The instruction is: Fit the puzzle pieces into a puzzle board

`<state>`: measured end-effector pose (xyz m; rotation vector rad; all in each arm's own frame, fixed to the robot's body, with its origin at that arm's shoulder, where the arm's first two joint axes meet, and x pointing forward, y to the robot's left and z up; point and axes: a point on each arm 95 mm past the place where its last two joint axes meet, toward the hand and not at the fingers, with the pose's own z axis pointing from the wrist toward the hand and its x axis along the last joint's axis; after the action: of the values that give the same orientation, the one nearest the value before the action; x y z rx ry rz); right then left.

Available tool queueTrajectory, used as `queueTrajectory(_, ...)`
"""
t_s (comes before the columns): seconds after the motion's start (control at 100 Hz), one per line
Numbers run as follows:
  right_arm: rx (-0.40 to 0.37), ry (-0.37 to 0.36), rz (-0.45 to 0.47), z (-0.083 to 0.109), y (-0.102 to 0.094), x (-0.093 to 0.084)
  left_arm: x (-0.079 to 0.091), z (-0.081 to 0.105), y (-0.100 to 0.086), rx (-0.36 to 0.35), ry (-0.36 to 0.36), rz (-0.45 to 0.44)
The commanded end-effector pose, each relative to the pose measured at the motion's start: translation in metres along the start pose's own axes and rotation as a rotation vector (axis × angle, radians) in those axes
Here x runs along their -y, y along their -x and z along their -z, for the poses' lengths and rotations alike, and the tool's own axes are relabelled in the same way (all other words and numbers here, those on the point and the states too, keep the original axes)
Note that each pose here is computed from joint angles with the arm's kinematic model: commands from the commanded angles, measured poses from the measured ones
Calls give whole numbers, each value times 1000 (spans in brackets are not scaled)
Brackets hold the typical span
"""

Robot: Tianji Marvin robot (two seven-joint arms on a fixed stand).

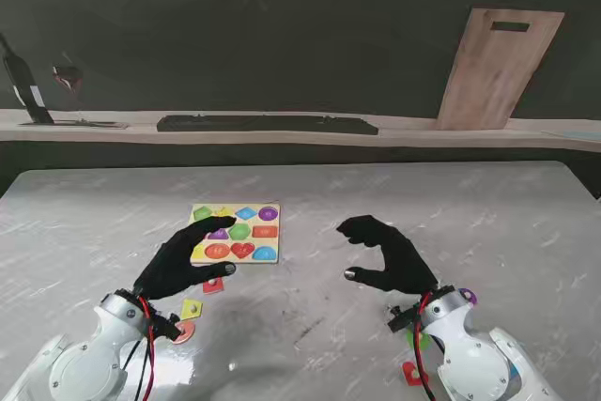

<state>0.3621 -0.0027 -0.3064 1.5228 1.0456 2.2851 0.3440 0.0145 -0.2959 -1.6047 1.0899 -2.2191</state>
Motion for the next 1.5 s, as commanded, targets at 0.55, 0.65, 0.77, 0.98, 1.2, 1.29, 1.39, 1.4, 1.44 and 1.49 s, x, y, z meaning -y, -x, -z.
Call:
queueTrajectory(0.55,59,-7,92,-16,4,10,0,13,-5,9,-46,-57)
queueTrajectory(0.65,88,-8,148,-22,9,12,1,13,-5,12,-45,-53)
queueTrajectory(0.77,111,-20,173,-23,14,14,2,6,-5,32,-92,-137)
queueTrajectory(0.98,98,4,172,-15,11,10,5,-21,6,98,-49,-284)
queueTrajectory(1.2,68,33,153,-9,8,5,18,-58,23,213,77,-456)
queueTrajectory(1.29,68,42,135,-9,9,4,25,-73,33,263,145,-504)
queueTrajectory(1.39,73,52,118,-10,12,2,29,-90,44,301,228,-527)
queueTrajectory(1.4,73,53,116,-10,12,2,29,-91,45,305,239,-530)
queueTrajectory(1.44,74,60,108,-11,12,1,30,-97,49,321,279,-549)
queueTrajectory(1.49,74,63,100,-13,13,1,30,-104,55,339,325,-575)
